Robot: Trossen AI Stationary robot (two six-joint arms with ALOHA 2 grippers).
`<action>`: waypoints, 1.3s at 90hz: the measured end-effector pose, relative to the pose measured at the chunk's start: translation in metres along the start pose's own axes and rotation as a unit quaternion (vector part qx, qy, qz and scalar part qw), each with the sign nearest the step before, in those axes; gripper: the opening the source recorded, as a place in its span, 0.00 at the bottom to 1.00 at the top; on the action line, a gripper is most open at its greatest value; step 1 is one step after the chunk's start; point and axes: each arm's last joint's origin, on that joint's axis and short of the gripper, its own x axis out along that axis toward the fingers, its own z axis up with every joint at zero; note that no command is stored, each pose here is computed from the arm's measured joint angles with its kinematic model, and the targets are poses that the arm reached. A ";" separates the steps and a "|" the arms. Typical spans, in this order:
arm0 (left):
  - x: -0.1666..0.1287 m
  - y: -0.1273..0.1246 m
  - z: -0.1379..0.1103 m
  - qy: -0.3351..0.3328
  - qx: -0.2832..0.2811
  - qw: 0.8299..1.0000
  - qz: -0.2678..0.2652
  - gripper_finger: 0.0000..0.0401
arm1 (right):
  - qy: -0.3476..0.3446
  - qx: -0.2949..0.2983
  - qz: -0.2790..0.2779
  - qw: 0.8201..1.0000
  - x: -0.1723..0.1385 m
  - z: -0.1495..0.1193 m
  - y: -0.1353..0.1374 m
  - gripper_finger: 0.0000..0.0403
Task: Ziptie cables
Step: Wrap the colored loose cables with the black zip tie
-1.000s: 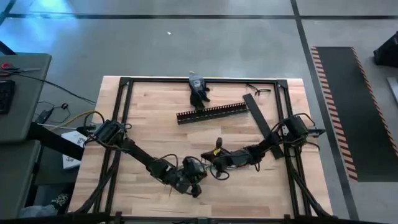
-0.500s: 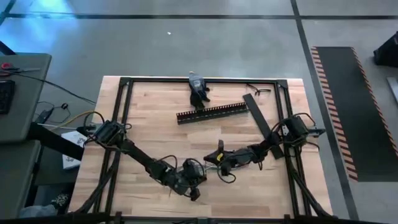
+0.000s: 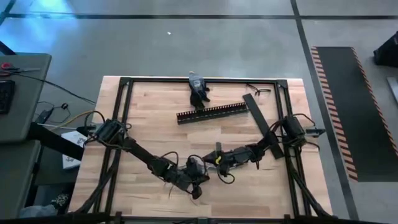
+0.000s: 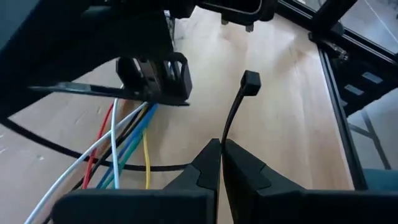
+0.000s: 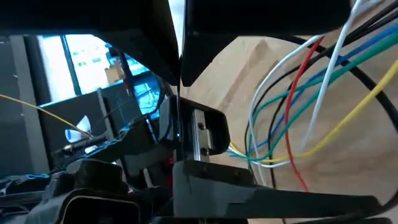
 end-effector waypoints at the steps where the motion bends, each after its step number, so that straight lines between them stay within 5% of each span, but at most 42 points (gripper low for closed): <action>1: 0.000 0.000 0.000 0.000 0.000 1.000 0.000 0.00 | 0.000 0.000 -0.001 1.000 0.000 0.000 0.000 0.00; 83: 0.001 0.001 0.001 0.007 -0.002 1.000 -0.007 0.00 | 0.005 0.028 -0.030 0.999 -0.005 -0.004 0.010 0.00; 117: 0.000 -0.004 0.004 -0.013 -0.013 0.999 -0.026 0.00 | 0.012 -0.060 -0.057 0.996 -0.007 0.000 0.009 0.00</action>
